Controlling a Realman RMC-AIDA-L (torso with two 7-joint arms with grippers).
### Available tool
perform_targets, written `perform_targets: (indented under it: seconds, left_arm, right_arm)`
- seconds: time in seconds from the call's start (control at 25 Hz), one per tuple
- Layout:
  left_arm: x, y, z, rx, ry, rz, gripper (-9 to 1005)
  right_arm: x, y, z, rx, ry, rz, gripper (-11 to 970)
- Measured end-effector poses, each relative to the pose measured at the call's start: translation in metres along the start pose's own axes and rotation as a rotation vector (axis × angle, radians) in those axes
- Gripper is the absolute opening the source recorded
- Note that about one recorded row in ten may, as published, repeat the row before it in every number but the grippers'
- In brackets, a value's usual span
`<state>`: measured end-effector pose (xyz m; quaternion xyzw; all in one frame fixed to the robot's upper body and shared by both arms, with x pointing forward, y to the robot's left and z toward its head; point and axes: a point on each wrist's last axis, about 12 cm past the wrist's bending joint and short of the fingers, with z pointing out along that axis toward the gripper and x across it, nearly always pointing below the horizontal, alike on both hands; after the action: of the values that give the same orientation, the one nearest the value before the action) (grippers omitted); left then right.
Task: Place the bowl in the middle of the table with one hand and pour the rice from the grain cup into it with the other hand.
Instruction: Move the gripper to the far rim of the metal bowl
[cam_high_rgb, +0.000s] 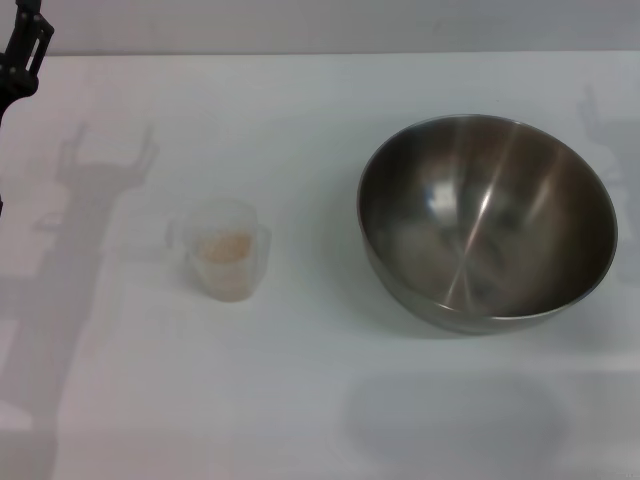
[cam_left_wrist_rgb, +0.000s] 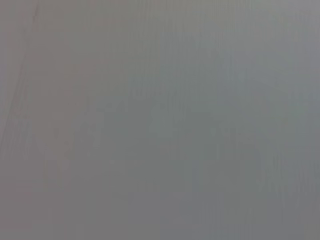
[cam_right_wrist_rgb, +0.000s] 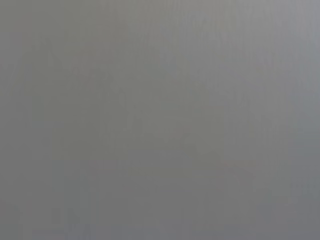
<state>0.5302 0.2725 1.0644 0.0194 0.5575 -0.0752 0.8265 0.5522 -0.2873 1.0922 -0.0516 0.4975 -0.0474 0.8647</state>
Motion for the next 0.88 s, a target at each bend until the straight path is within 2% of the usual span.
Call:
perform_targets:
  seconds: [0.88]
  left_arm:
    - [0.0006, -0.0019, 0.0017, 0.008, 0.004, -0.001, 868]
  right_arm:
    - [0.0002, 0.0019, 0.0031, -0.004, 0.002, 0.006, 643]
